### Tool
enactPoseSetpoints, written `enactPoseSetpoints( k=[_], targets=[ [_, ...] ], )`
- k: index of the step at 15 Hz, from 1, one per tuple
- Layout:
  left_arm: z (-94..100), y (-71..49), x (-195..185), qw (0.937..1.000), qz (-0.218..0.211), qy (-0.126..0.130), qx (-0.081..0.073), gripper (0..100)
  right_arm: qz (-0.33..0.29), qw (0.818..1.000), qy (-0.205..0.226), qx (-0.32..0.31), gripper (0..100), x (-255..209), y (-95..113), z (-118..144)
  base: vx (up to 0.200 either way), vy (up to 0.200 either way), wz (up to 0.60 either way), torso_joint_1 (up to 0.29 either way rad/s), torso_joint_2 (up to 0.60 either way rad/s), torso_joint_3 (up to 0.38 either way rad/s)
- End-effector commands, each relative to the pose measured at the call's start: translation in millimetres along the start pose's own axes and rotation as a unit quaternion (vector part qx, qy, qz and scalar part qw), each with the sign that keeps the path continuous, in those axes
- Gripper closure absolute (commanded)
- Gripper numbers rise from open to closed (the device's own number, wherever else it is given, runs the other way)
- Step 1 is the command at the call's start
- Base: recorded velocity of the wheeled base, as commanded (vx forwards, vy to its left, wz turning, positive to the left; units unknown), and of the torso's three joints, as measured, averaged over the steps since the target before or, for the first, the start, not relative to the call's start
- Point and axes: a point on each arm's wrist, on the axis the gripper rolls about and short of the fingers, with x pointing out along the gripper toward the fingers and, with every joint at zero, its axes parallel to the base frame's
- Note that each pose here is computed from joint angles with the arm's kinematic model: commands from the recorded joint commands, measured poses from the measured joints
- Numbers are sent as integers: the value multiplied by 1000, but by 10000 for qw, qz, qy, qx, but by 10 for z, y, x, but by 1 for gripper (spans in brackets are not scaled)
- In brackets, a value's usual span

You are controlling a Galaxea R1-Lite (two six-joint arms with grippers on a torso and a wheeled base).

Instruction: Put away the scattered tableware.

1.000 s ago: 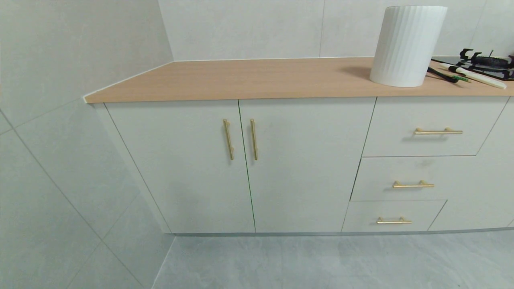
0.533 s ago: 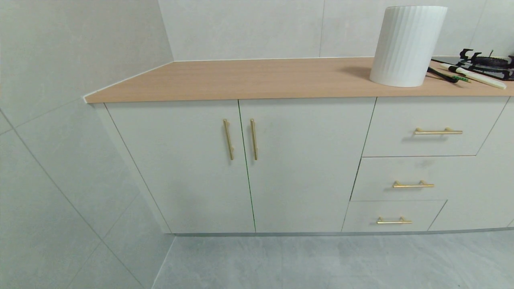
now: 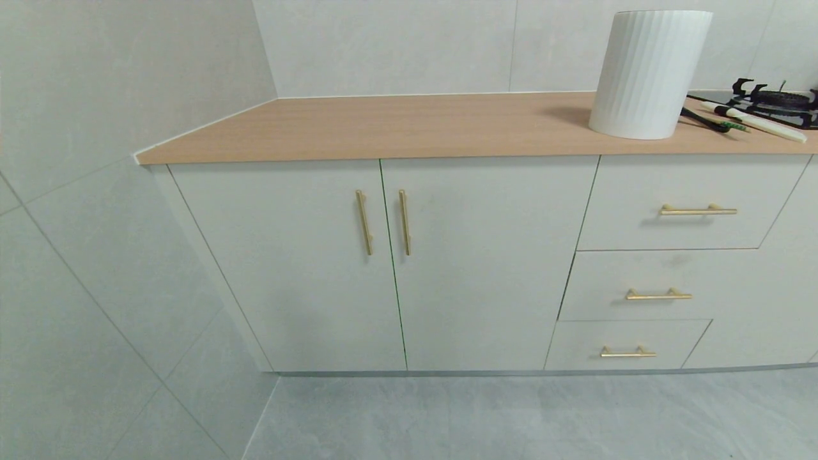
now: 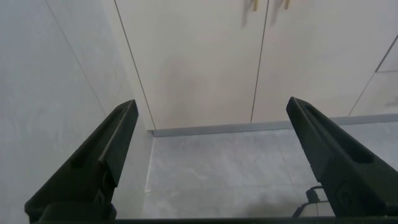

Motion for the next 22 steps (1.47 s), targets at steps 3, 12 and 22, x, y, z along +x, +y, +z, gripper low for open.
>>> enactPoseSetpoints(
  k=[3, 12, 22],
  targets=[
    [-1, 0, 0, 10000, -6, 4, -72, 0, -2, 10000, 8, -2, 0, 2, 0, 1, 0, -200, 0, 9, 5, 2],
    [1, 0, 0, 9999, -5, -4, -102, 0, -2, 10000, 8, 6, 0, 2, 0, 1, 0, -200, 0, 1, 1, 2],
    [1, 0, 0, 9998, -5, -4, -210, 0, -2, 10000, 8, 6, 0, 2, 0, 1, 0, -80, 0, 1, 2, 1]
  ],
)
